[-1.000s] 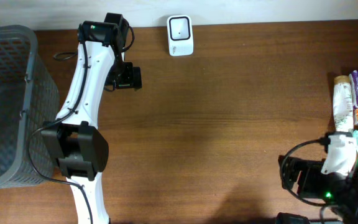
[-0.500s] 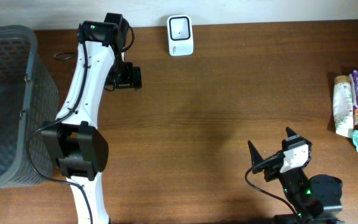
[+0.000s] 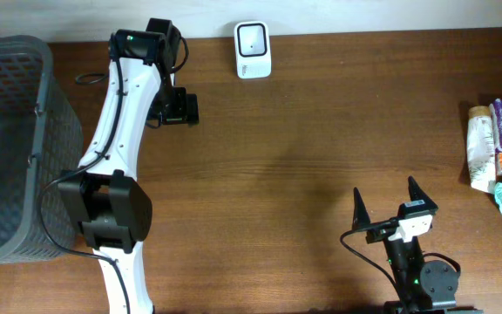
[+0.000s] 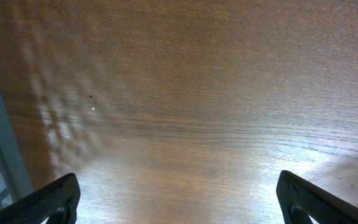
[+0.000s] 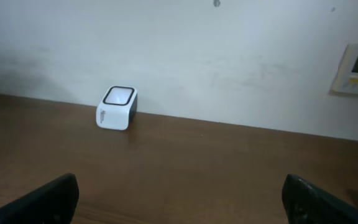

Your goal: Scan the item barcode

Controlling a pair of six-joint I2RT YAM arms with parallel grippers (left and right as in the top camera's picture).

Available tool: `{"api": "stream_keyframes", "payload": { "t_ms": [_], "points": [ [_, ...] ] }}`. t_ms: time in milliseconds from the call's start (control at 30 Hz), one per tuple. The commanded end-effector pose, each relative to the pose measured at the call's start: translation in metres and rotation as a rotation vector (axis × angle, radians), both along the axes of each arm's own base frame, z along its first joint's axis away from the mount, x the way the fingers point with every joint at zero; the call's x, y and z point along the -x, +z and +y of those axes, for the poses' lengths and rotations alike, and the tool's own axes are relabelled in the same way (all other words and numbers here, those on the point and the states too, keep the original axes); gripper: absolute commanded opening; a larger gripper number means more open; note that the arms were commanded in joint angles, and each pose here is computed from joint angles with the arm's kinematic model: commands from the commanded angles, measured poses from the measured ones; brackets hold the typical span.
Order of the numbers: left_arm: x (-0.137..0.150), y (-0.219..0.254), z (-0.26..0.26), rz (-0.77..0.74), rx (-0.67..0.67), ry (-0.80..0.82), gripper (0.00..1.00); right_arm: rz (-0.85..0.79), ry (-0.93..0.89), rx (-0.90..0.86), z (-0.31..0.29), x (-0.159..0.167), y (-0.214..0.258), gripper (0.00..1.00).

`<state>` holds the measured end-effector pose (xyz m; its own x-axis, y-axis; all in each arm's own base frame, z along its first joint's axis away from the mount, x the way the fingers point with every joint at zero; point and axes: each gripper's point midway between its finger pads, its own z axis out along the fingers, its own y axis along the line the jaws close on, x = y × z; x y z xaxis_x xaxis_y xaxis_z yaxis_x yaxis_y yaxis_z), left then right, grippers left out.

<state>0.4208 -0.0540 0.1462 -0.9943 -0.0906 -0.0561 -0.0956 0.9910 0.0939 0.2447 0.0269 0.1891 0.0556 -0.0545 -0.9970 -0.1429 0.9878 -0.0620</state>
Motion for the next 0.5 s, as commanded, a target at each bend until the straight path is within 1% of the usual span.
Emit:
{"api": "stream_keyframes", "payload": {
  "t_ms": [0,67,100,267,367,467],
  "points": [
    [0.0,0.003,0.004,-0.008,-0.003,0.021,0.99,0.04,-0.06,-0.051,-0.01,-0.001,-0.011,0.99],
    [0.0,0.003,0.003,-0.008,-0.003,0.018,0.99,0.142,-0.131,-0.151,-0.022,-0.001,-0.034,0.99],
    [0.0,0.003,0.003,-0.008,-0.003,0.018,0.99,0.149,-0.131,-0.152,-0.021,-0.002,-0.036,0.99],
    [0.0,0.003,0.005,-0.008,-0.003,0.022,0.99,0.139,-0.135,-0.152,-0.022,-0.001,-0.034,0.99],
    [0.0,0.003,0.004,-0.008,-0.003,0.02,0.99,0.137,-0.139,-0.112,-0.023,-0.001,-0.034,0.99],
    [0.0,0.003,0.004,-0.008,-0.003,0.021,0.99,0.137,-0.137,-0.111,-0.023,-0.001,-0.034,0.99]
  ]
}}
